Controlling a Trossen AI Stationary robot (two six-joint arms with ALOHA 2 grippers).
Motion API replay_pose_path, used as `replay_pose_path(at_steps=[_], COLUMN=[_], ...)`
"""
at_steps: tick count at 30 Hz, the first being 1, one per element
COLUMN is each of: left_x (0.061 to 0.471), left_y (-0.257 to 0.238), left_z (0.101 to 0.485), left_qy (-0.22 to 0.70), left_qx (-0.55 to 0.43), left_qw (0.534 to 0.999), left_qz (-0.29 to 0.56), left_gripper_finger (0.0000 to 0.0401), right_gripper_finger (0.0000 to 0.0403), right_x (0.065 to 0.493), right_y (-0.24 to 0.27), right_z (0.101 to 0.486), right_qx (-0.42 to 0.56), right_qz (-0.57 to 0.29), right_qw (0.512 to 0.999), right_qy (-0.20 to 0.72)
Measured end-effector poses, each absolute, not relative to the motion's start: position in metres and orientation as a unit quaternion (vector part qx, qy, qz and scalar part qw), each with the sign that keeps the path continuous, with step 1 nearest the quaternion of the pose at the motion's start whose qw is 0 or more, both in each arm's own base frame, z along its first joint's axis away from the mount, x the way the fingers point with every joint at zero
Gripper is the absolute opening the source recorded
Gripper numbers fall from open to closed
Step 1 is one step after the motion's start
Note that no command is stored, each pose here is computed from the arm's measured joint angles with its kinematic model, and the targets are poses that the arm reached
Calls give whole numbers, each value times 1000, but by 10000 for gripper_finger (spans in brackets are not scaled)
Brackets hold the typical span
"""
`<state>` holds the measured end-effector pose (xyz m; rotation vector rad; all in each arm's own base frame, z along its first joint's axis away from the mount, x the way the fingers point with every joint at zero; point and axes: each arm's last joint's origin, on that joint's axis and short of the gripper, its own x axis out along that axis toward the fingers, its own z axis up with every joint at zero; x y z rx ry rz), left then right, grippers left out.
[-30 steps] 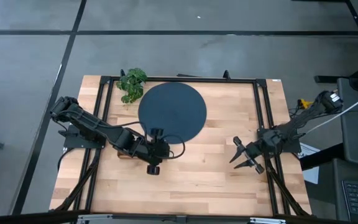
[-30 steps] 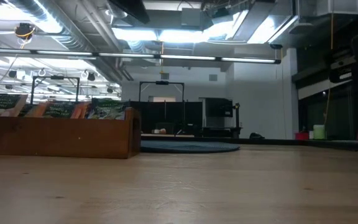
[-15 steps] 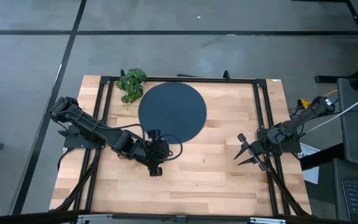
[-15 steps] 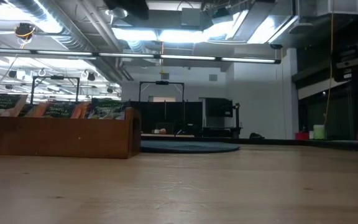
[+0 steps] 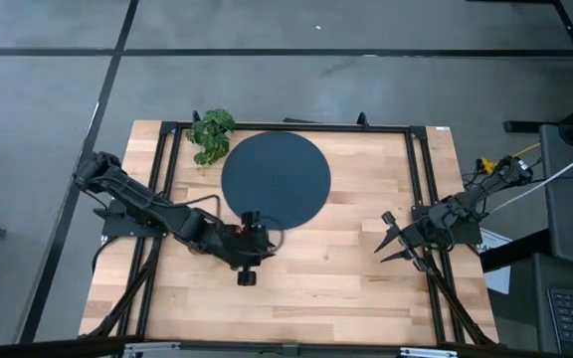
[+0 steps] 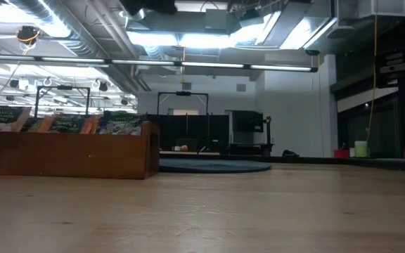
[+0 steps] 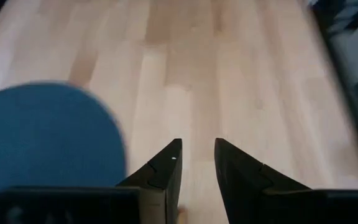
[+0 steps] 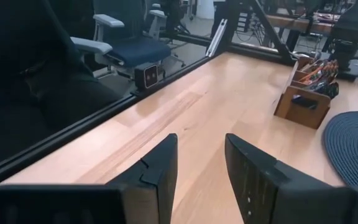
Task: Pick & Place Tea
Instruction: Return to Home Position
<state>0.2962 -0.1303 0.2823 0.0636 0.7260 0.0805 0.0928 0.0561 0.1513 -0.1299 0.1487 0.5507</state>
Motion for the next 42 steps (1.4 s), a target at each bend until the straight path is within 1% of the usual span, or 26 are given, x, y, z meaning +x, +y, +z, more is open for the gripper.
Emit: replay_pose_path(at_steps=[5,11,16,23,26,30,33,36,39,42], left_x=[271,216,175,133,121,113,111,108,104,99], left_y=[-121,-101,-83,-61,-56,-51,-50,-50,-50,-47], left_z=[265,241,231,197,183,175,178,180,181,180], left_qy=[292,256,164,41,-3,-31,-49,-63,-69,-64], left_qx=[1,-37,-27,-20,-24,-23,-11,10,16,18], left_qw=[956,965,984,994,994,993,993,989,985,985], left_qz=[-15,-33,-69,-102,-110,-111,-111,-131,-160,-161], left_gripper_finger=[92,90,92,90,91,93,92,93,92,89], right_gripper_finger=[136,136,136,136,136,136,136,136,136,136], right_x=[93,93,93,93,93,94,94,94,95,96], right_y=[56,56,56,56,56,55,54,54,53,52], right_z=[151,151,151,152,152,152,153,153,153,153], right_qx=[-66,-66,-63,-38,-36,-25,-15,-14,-14,-13], right_qz=[271,271,271,266,265,247,229,225,221,214], right_qw=[957,957,958,960,960,965,970,971,972,974], right_qy=[73,73,73,79,79,80,77,77,77,77])
